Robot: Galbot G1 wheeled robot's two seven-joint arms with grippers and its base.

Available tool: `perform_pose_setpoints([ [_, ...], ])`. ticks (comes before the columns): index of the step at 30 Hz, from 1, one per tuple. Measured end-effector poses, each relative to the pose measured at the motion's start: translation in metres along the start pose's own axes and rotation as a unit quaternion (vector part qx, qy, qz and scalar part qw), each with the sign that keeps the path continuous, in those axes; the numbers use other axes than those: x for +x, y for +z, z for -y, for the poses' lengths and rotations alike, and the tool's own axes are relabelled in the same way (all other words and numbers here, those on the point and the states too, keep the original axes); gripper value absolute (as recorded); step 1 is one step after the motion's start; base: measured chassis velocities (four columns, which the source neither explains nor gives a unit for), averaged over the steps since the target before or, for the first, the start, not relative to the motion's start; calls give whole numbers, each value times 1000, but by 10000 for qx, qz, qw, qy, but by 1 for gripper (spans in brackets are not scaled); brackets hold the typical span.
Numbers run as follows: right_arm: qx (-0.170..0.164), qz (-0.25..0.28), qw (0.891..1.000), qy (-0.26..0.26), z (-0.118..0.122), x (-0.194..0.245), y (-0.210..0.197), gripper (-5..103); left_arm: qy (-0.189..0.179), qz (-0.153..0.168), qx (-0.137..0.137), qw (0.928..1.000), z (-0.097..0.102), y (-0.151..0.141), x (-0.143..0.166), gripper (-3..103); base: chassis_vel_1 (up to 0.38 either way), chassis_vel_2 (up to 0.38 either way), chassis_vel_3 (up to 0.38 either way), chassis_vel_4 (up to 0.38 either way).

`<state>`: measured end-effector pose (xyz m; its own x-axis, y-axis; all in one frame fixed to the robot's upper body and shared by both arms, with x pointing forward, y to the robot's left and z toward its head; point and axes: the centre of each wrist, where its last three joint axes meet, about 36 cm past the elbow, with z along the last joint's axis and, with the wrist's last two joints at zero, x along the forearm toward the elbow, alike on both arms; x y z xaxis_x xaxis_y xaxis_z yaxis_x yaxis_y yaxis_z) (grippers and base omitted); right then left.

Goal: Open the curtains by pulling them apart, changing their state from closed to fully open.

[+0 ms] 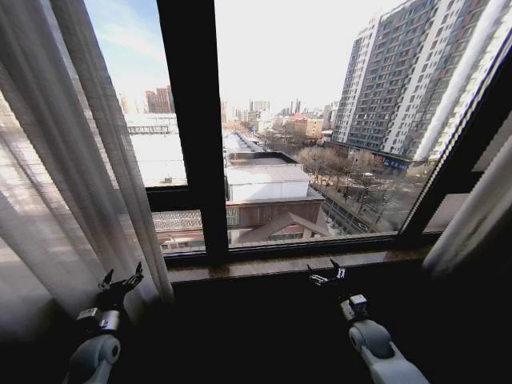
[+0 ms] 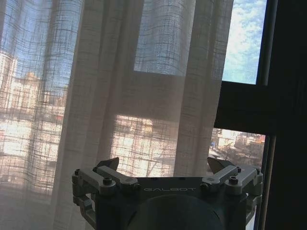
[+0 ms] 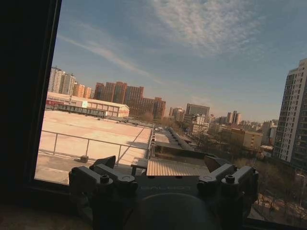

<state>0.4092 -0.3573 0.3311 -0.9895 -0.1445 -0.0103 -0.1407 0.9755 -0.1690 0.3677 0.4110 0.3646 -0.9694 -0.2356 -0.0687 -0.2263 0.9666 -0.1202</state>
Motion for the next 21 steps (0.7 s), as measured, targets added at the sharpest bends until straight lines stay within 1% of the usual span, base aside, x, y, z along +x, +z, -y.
perform_pose_setpoints([
  [13, 0, 0, 10000, 0, 0, 0, 0, 100, 1, -1, 0, 10000, 0, 0, 0, 100, -40, 54, 39, -48],
  [21, 0, 0, 10000, 0, 0, 0, 0, 100, 1, -1, 0, 10000, 0, 0, 0, 100, 0, 0, 0, 0],
])
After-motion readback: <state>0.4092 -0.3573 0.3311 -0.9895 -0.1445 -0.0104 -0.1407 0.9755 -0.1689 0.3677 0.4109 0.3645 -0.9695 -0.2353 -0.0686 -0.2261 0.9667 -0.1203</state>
